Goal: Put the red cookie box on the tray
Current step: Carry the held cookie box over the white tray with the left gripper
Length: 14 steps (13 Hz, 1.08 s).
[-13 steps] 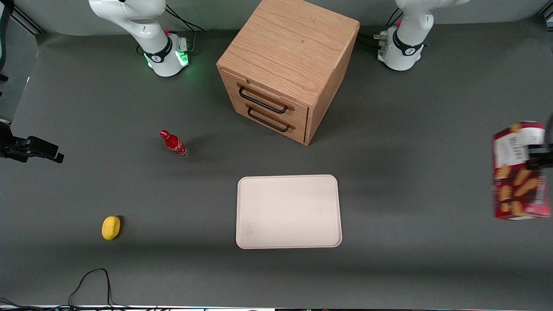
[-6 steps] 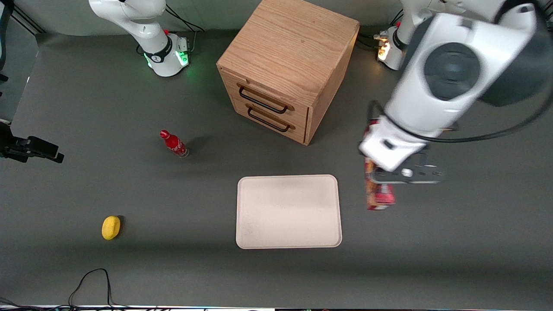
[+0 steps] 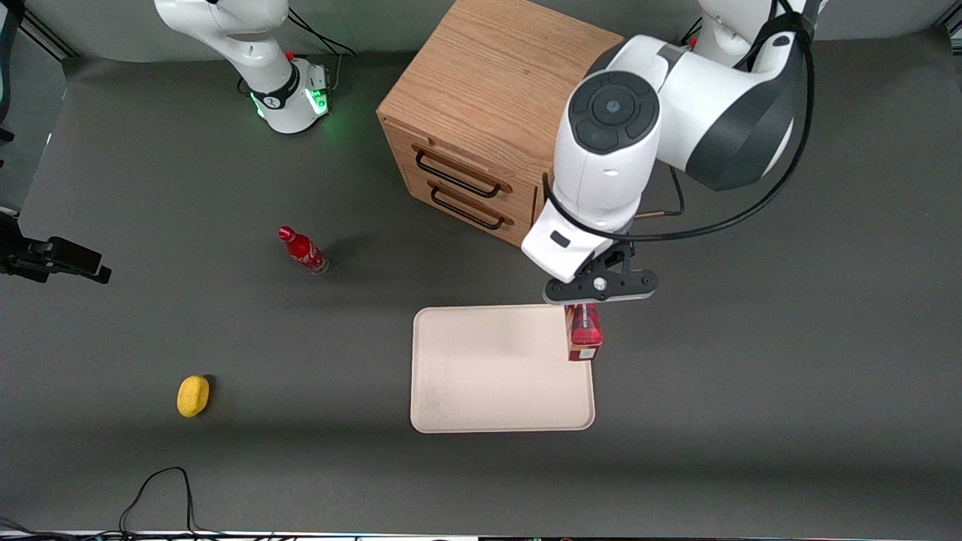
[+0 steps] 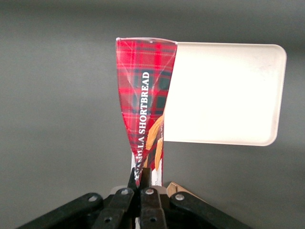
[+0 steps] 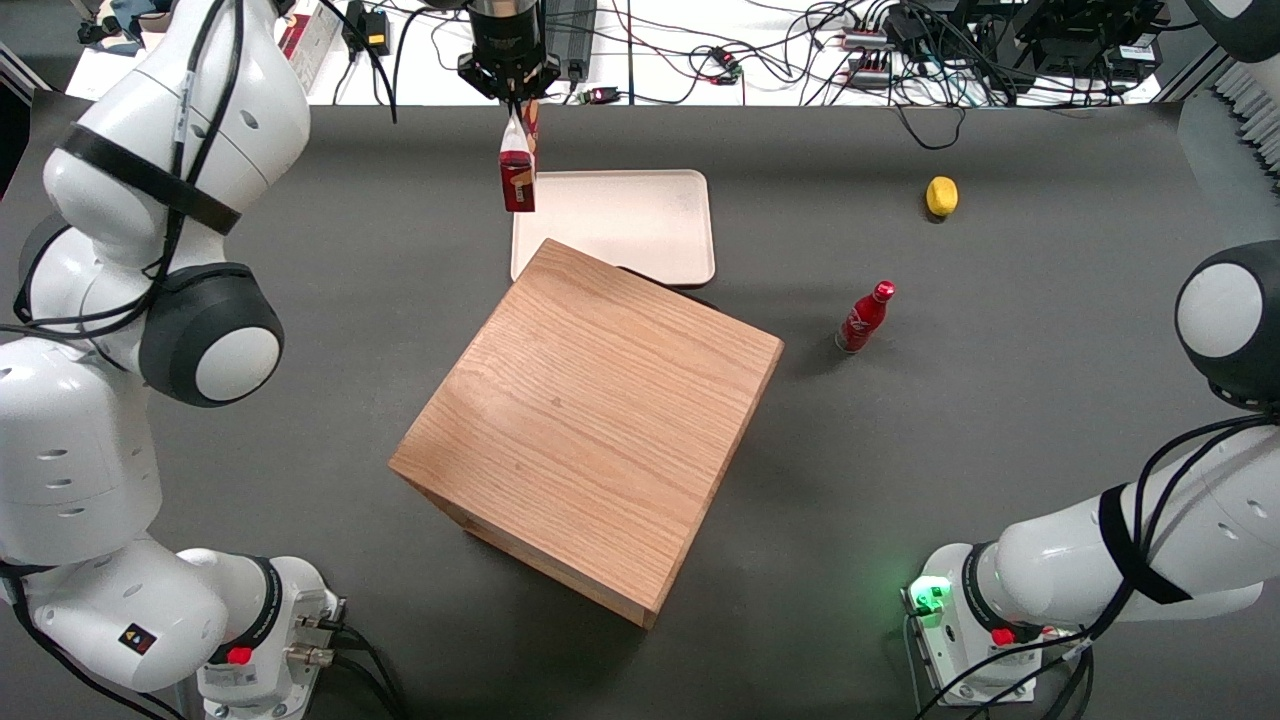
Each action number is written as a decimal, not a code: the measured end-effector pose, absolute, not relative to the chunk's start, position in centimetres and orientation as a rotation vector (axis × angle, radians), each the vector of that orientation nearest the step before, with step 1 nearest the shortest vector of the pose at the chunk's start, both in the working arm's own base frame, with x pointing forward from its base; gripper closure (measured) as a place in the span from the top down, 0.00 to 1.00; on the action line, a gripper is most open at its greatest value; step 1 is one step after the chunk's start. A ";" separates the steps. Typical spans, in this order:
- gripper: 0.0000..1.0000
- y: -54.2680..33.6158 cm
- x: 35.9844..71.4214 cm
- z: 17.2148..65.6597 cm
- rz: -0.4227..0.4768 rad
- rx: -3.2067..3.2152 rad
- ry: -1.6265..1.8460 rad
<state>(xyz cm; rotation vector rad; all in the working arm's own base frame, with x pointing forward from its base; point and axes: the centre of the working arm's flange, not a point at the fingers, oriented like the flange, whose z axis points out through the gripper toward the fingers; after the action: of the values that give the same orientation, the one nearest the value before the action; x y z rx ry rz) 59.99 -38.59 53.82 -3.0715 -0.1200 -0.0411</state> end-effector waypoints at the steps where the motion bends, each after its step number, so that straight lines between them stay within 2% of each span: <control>1: 0.02 -38.1 60.7 52.6 -0.030 -3.063 -0.135; 4: 0.02 -37.2 63.3 46.6 -0.056 -3.074 -0.153; 10: 0.02 -37.6 65.0 33.7 -0.036 -3.078 -0.126; 14: 0.02 -37.3 66.0 27.7 -0.032 -3.086 -0.136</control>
<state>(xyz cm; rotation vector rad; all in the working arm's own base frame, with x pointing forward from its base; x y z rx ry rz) 66.02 -37.33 27.65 -3.0859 -0.1356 -0.0316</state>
